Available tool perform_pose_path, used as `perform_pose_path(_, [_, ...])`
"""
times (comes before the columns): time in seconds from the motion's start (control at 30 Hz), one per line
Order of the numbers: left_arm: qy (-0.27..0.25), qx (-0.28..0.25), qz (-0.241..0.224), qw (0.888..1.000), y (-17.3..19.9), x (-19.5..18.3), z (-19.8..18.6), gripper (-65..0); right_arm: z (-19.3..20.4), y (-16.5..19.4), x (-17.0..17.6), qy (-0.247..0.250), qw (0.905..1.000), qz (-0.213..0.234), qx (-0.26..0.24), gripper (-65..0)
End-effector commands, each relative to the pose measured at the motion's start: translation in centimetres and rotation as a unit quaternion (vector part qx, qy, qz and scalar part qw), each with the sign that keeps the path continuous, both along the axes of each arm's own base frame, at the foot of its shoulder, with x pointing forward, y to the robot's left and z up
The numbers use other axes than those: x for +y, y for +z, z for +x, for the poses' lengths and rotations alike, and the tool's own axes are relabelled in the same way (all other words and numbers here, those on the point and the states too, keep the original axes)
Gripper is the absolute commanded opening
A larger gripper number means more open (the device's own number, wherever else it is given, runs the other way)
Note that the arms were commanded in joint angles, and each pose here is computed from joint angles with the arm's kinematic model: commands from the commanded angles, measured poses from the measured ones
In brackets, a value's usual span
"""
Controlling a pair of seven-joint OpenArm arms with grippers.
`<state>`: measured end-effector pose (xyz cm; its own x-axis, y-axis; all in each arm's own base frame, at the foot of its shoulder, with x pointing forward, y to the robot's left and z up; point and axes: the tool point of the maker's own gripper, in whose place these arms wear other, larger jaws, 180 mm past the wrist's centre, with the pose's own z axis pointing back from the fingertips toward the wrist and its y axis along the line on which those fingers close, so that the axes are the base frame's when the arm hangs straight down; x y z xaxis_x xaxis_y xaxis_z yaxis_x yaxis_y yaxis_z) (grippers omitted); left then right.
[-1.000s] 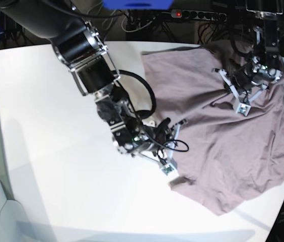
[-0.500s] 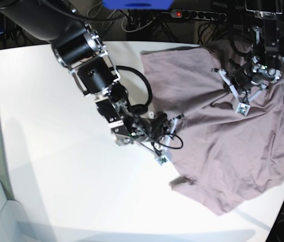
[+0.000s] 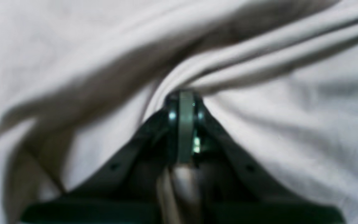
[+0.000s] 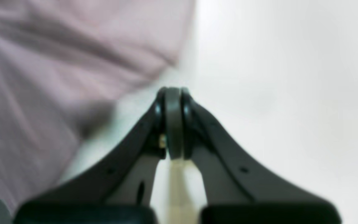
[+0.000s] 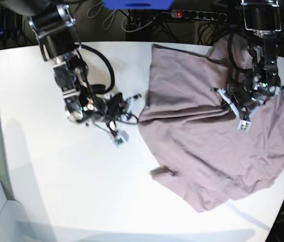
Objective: Layout the t-shirt on the table in an organized manner, then fold the t-shirt properly
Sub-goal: 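Release with the right gripper and reach it across to grasp the shirt, then pull the shirt edge with the right gripper toward the table center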
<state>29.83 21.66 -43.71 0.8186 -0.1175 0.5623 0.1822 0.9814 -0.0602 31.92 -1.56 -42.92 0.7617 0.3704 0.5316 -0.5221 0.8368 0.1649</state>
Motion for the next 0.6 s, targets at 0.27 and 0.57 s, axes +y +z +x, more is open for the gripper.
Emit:
perform_pose_path(0.27, [0.012, -0.006, 0.027, 1.0, 1.3, 1.6, 3.2, -65.0, -4.5, 2.6, 0.0, 0.02, 0.9995, 0.002, -0.025, -65.0])
perform_pose_path(0.57, [0.041, -0.043, 0.03, 0.998, 3.7, 3.6, 2.3, -65.0, 0.2, 9.3, 0.6, 0.026, 0.991, 0.015, -0.13, -65.0])
